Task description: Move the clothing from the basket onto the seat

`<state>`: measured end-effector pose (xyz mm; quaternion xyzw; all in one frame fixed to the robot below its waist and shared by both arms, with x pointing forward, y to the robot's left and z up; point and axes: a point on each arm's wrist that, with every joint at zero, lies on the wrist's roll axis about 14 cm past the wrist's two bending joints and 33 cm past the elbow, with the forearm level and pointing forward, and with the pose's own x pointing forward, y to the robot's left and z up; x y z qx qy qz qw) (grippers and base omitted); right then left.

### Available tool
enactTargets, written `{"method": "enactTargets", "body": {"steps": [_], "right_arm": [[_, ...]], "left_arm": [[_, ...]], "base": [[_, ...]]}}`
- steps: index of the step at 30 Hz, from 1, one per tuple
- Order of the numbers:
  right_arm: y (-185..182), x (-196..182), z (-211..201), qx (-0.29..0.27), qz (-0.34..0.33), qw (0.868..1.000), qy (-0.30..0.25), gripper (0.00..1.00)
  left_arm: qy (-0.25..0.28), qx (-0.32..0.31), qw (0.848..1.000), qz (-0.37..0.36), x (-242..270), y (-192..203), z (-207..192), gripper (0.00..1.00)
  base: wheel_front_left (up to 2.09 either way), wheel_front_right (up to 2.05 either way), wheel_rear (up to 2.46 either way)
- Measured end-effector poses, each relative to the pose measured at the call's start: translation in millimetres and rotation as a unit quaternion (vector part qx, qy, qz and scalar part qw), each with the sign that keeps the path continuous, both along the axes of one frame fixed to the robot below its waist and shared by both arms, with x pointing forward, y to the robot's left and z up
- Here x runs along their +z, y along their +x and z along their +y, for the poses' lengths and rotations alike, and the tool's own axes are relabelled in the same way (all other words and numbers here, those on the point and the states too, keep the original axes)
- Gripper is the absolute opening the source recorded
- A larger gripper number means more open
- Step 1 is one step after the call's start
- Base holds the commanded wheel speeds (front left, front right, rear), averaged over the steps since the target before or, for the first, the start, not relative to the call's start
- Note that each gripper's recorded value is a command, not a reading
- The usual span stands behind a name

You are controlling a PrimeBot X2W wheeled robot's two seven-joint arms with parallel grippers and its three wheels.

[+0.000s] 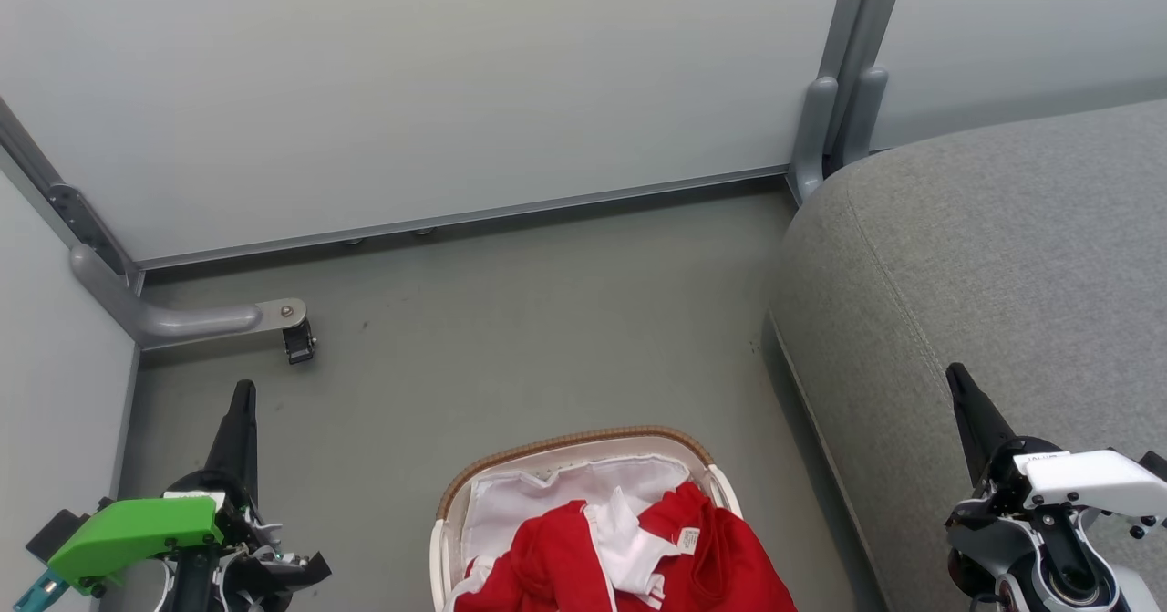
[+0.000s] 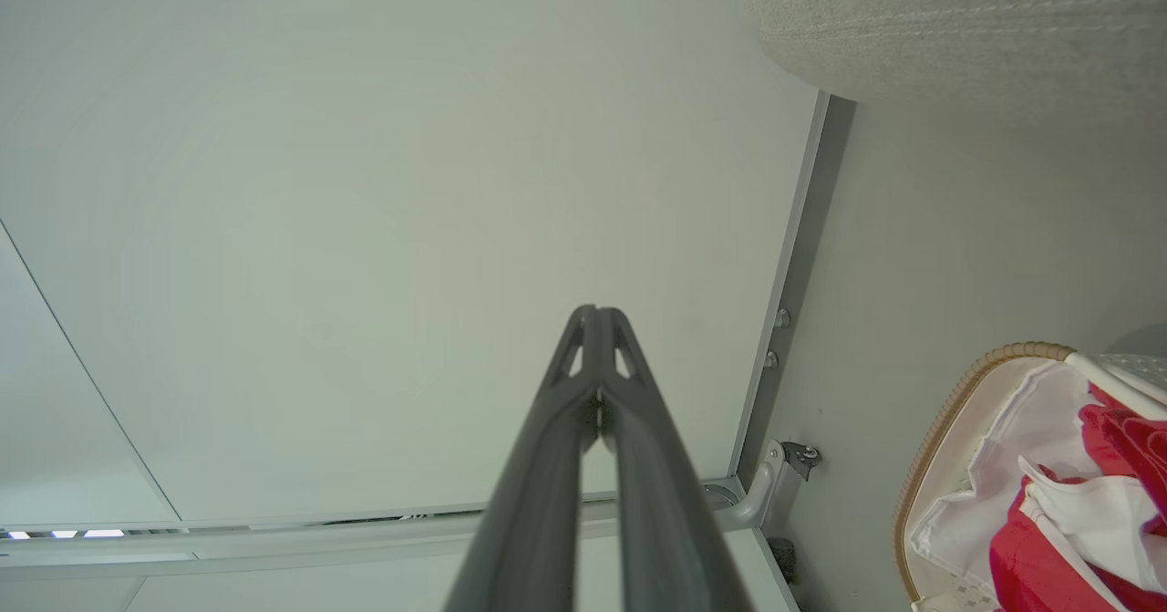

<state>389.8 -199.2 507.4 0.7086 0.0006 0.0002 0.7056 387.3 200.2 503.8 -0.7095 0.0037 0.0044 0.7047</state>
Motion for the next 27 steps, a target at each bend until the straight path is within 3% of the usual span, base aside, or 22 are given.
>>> {"method": "enactTargets", "body": {"steps": [6, 7, 13, 27], "right_arm": [[0, 0, 0, 0.000, 0.000, 1.000, 0.000, 0.00], [0, -2, 0, 0.000, 0.003, 1.000, 0.001, 1.00], [-11, -29, 6, 0.001, 0.043, 0.999, 0.011, 1.00], [-13, -32, 3, -0.018, 0.049, 0.998, -0.032, 1.00]], "left_arm": [[0.000, 0.000, 1.000, 0.000, 0, 0, 0, 0.00], [-0.001, 0.000, 1.000, 0.003, -2, -1, 0, 1.00], [-0.008, -0.002, 0.999, 0.051, -34, -15, -5, 1.00], [0.030, -0.004, 0.999, 0.044, -29, -14, -17, 1.00]], "base": [[0.00, 0.00, 0.00], [0.00, 0.00, 0.00], [0.00, 0.00, 0.00], [0.00, 0.00, 0.00]]}}
